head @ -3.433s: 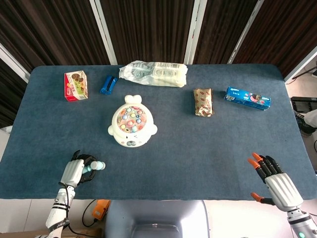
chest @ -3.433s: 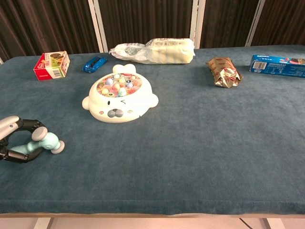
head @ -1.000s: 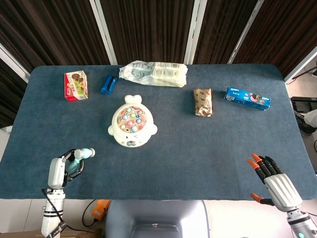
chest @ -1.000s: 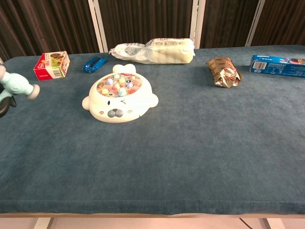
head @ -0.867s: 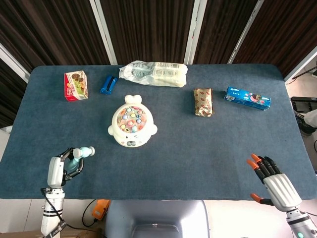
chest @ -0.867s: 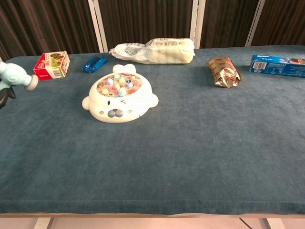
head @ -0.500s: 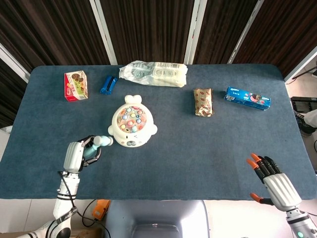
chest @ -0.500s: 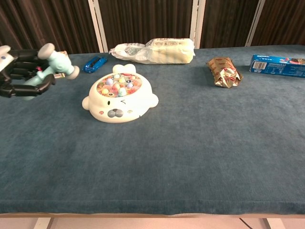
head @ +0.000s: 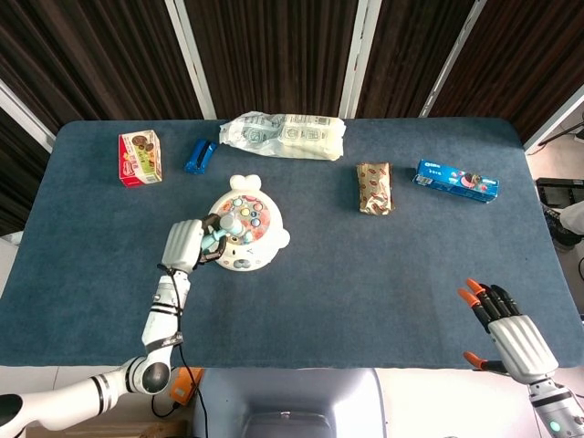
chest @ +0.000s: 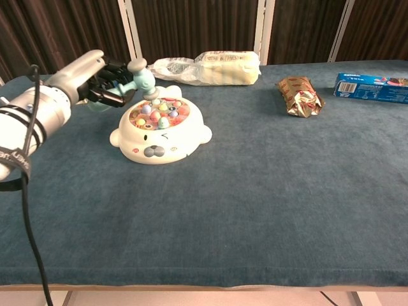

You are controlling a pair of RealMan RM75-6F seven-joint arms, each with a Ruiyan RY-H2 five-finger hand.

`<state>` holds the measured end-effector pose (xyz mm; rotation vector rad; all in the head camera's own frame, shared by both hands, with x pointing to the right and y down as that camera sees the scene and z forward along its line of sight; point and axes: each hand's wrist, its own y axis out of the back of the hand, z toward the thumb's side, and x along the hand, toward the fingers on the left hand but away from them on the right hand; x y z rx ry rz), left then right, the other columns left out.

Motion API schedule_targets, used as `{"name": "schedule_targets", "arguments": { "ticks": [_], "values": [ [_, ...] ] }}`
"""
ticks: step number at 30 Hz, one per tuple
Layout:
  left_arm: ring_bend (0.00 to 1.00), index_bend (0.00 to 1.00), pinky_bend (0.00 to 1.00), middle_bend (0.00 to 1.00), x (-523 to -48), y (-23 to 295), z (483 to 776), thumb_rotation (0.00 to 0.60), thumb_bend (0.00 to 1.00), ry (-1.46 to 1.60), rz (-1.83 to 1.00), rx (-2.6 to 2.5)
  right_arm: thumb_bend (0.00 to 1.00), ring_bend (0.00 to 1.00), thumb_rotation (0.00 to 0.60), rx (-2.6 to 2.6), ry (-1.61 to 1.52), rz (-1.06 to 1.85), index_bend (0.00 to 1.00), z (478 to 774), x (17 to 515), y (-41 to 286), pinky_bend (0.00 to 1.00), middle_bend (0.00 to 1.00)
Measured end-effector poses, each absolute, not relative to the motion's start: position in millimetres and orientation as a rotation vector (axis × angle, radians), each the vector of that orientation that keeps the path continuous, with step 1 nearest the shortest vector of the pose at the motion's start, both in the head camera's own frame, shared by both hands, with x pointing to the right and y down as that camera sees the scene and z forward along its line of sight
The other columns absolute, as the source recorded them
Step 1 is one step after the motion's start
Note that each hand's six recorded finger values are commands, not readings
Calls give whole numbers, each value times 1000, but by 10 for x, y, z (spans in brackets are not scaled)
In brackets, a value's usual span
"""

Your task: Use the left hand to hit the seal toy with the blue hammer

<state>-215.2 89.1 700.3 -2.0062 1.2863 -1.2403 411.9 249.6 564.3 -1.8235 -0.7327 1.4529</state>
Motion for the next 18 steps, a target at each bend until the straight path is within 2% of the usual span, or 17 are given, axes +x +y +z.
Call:
{"name": "schedule_targets", "arguments": {
  "ticks": [9,18],
  "values": [
    [1000,738,1000,921,-2000,755,7269,600,826,1256,-1354,-1970,204,0,600,-1823,-754,1451,0,5603,4165,2483,0,0],
    [1000,741,1000,925,-1912,724,7345,600,826,1221,-1396,-1956,204,0,600,-1824,-759,1445,0,5579,4182,2492,0,0]
  ]
}}
